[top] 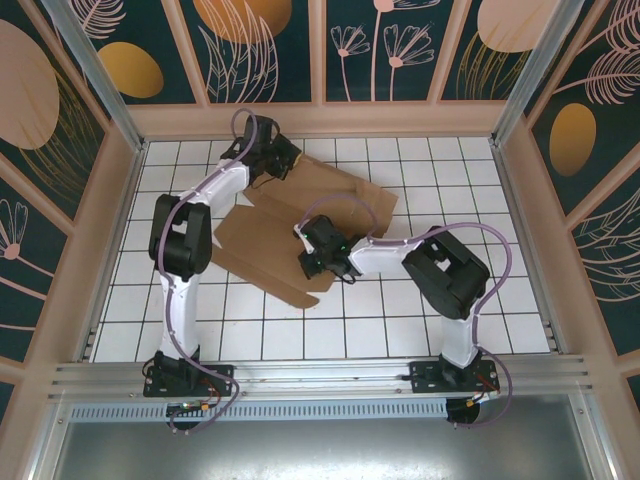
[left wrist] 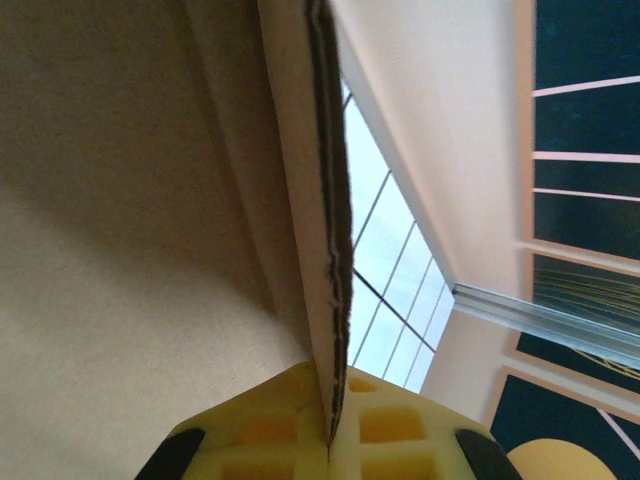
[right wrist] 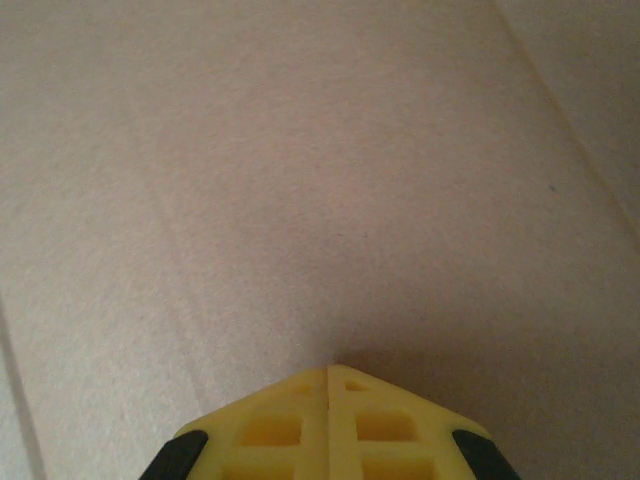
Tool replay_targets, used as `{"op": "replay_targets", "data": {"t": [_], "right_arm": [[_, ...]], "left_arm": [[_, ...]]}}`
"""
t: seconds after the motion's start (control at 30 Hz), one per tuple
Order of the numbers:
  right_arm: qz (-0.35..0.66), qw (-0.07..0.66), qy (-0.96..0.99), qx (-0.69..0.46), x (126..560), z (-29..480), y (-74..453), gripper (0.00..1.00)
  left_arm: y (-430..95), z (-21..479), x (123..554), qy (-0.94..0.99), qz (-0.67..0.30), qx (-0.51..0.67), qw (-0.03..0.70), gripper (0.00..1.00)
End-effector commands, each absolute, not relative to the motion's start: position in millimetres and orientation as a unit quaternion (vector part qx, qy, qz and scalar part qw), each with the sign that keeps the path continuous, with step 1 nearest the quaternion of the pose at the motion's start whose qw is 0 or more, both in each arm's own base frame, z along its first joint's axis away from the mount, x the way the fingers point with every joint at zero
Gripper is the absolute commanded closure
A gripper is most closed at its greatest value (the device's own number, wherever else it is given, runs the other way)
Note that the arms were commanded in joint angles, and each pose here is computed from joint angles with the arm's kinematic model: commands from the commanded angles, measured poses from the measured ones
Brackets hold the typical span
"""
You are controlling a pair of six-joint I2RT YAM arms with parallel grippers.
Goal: Fold the paper box
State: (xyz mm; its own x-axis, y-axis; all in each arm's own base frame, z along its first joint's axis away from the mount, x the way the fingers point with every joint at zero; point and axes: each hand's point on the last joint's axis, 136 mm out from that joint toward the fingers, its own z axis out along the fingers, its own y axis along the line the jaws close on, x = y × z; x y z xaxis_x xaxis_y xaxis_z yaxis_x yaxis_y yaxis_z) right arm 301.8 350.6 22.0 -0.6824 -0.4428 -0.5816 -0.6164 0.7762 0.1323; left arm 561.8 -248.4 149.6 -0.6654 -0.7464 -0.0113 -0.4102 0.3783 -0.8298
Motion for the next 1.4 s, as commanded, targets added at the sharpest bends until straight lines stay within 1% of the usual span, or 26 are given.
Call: {"op": "replay_targets", "data": {"t": [0.0,0.23,0.37,0.47,0.67,0.8,0.87,0.9,0.97,1.03,1.1,1.17,1.23,1.37], "right_arm": [[0.039,0.224,0.941,-0.25,305.7,-10.9,279.7,1.0],[-0.007,0.258,0.935,-0.244,334.2,1.7,258.9,1.0],[-0.022,0.274,0.92,-0.278,345.8,7.1,260.7,1.0],[-0.025,0.292,0.906,-0.305,351.8,13.9,264.3,1.0],[-0.03,0.312,0.886,-0.341,357.1,22.1,263.9,1.0],[-0.032,0.329,0.872,-0.361,357.7,29.4,267.5,1.0],[-0.012,0.355,0.862,-0.362,355.7,50.4,277.7,1.0],[0.007,0.367,0.857,-0.361,353.1,61.4,284.2,0.98],[0.066,0.394,0.846,-0.352,345.3,91.4,301.5,0.89],[0.132,0.403,0.842,-0.333,335.1,110.8,319.4,0.82],[0.182,0.401,0.842,-0.311,324.5,120.4,335.4,0.8],[0.234,0.385,0.844,-0.29,312.7,121.2,352.4,0.8],[0.261,0.364,0.851,-0.275,305.8,112.5,364.2,0.8],[0.244,0.33,0.872,-0.267,304.4,78.8,374.5,0.81]], "left_arm": [[-242.7,163.7,554.3,0.802,-0.432,-0.355,0.21,1.0],[-234.5,158.4,534.0,0.792,-0.445,-0.361,0.209,1.0],[-227.1,162.3,522.9,0.79,-0.443,-0.361,0.222,1.0],[-220.4,158.0,512.7,0.789,-0.438,-0.365,0.229,1.0],[-213.7,136.8,482.0,0.78,-0.45,-0.378,0.216,1.0],[-207.9,129.5,473.3,0.779,-0.445,-0.379,0.226,1.0],[-205.9,125.3,471.3,0.778,-0.443,-0.382,0.229,1.0],[-206.8,126.1,471.5,0.775,-0.449,-0.38,0.231,1.0],[-207.4,127.2,471.3,0.771,-0.455,-0.376,0.237,1.0],[-205.9,129.2,471.7,0.767,-0.458,-0.374,0.249,1.0],[-204.3,131.9,472.7,0.763,-0.46,-0.371,0.26,1.0],[-204.1,134.4,475.1,0.759,-0.465,-0.368,0.269,1.0],[-204.9,135.4,477.6,0.757,-0.468,-0.368,0.27,1.0],[-203.9,138.9,484.0,0.748,-0.471,-0.374,0.281,1.0]]}}
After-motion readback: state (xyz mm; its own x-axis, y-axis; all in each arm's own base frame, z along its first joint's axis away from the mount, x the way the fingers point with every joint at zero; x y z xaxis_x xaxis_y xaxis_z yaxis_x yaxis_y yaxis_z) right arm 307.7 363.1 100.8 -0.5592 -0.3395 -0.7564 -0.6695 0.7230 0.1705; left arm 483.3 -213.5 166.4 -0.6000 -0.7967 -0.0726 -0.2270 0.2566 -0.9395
